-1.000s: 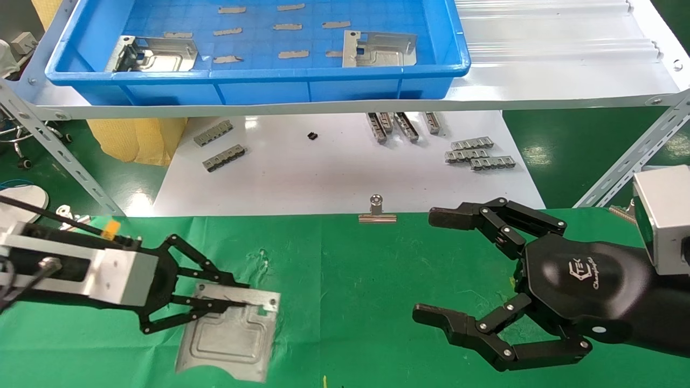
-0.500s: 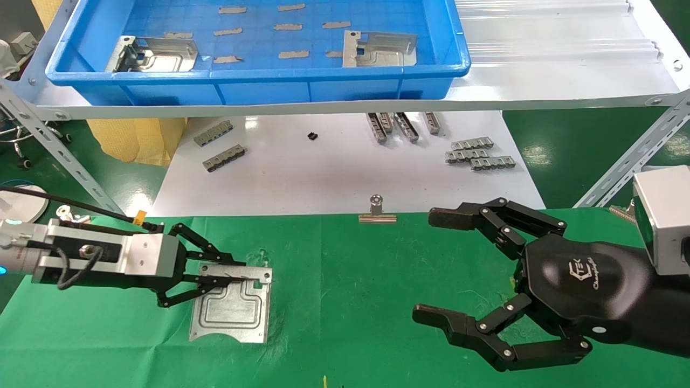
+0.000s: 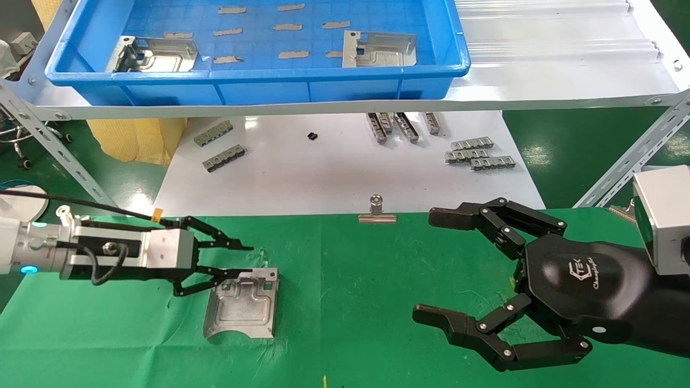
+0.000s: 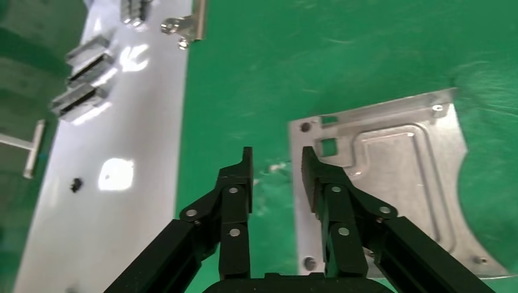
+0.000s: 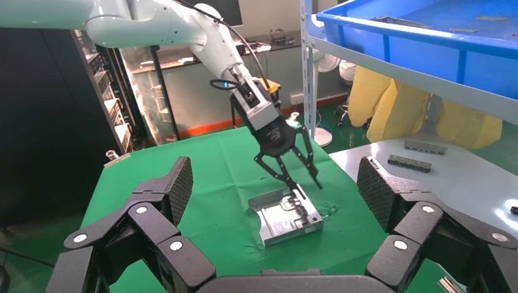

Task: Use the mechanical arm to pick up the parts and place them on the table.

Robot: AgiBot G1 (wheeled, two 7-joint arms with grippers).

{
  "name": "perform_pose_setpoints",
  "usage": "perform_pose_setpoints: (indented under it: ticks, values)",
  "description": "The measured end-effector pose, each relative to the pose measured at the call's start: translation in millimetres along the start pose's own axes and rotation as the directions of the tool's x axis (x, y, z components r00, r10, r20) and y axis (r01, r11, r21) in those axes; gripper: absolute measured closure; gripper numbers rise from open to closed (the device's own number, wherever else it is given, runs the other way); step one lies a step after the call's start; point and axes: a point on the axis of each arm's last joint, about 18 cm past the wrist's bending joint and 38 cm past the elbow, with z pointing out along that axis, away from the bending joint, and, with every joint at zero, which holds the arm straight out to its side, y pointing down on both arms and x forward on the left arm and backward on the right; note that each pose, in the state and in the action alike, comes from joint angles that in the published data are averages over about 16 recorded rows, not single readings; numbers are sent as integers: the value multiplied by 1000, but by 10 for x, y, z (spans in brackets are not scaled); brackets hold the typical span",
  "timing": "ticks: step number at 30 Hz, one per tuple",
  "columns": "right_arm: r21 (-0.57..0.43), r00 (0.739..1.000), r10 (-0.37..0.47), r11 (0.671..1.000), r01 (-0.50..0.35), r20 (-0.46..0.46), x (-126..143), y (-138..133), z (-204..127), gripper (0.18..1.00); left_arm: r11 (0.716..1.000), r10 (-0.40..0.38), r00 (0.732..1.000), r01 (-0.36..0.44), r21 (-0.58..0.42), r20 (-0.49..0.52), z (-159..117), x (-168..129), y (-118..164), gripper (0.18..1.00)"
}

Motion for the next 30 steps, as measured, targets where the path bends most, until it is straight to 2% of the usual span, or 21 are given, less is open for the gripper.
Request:
perform_pose_setpoints:
  ticks: [6,14,23,30]
  values:
    - [0,1000,0,1000,0,0,0,0,0,179,991,-120,992,118,62,36,-54,17,-20,770]
    - [0,1000,0,1000,0,0,1,0,-1,179,954,-277,958,264,143,73,-135,63,-8,615]
    - [0,1000,0,1000,0,-1,1,0,-1,179,940,-312,946,296,168,83,-150,80,-1,407]
    - [0,1000,0,1000,0,0,0,0,-1,179,932,-322,944,302,202,77,-143,92,-59,292]
